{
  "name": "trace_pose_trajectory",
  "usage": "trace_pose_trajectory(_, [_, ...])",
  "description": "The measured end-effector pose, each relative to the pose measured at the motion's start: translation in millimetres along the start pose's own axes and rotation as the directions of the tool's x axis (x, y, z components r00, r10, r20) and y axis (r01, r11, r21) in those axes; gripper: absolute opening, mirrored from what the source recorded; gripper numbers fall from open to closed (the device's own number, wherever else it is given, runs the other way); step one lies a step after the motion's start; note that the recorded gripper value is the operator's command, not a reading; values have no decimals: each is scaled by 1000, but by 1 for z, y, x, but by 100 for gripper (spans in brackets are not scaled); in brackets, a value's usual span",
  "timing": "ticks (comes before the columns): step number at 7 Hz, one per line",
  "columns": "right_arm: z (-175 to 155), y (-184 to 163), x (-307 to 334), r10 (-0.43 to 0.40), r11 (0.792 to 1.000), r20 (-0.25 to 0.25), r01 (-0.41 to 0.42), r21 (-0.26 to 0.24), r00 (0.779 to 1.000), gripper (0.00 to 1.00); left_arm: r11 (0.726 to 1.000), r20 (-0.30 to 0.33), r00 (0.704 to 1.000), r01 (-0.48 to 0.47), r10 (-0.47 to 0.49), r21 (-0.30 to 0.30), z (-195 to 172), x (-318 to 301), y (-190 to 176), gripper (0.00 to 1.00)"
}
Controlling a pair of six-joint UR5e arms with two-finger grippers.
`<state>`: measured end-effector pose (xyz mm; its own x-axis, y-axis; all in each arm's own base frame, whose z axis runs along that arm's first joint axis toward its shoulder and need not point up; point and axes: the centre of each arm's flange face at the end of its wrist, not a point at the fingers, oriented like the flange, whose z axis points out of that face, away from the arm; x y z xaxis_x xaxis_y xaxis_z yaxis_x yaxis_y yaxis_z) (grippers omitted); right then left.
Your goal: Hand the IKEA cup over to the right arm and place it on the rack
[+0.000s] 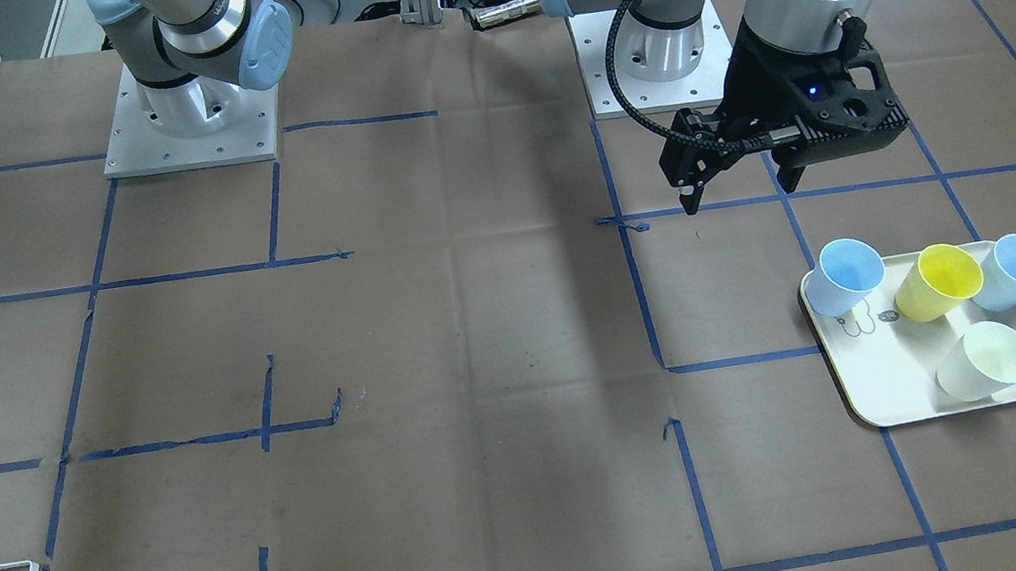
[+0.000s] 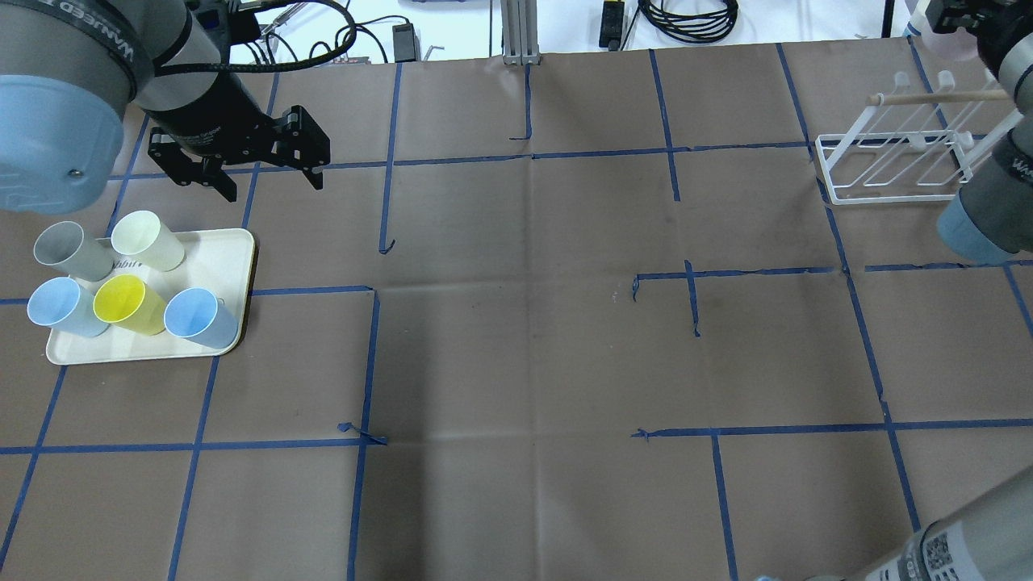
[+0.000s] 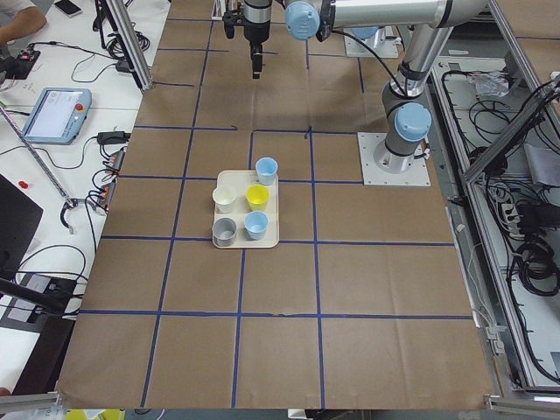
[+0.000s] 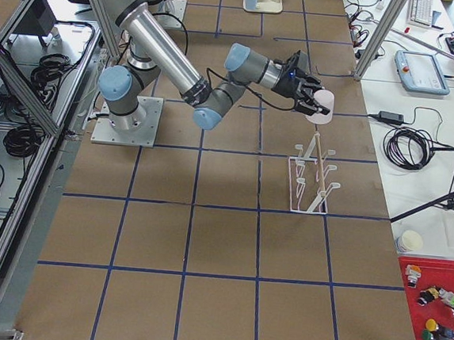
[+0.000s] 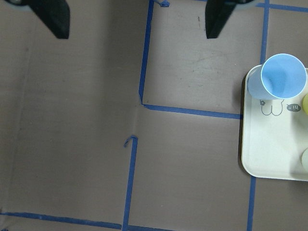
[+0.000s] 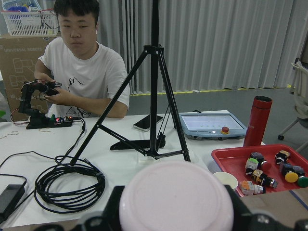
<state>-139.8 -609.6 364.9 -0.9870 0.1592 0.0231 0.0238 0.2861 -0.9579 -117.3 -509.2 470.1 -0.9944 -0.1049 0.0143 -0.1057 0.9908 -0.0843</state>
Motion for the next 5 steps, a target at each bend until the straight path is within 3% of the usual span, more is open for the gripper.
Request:
trace_pose_trajectory(2, [40, 11, 7, 8, 1000, 44, -7, -10, 999, 26, 1000, -3, 1000, -6, 6, -1, 0, 0, 2, 99])
trace_pose_trajectory(5, [67, 36, 10, 33, 998, 70, -29, -63, 997, 26, 999, -3, 999, -47, 47, -14, 3, -1, 8, 99])
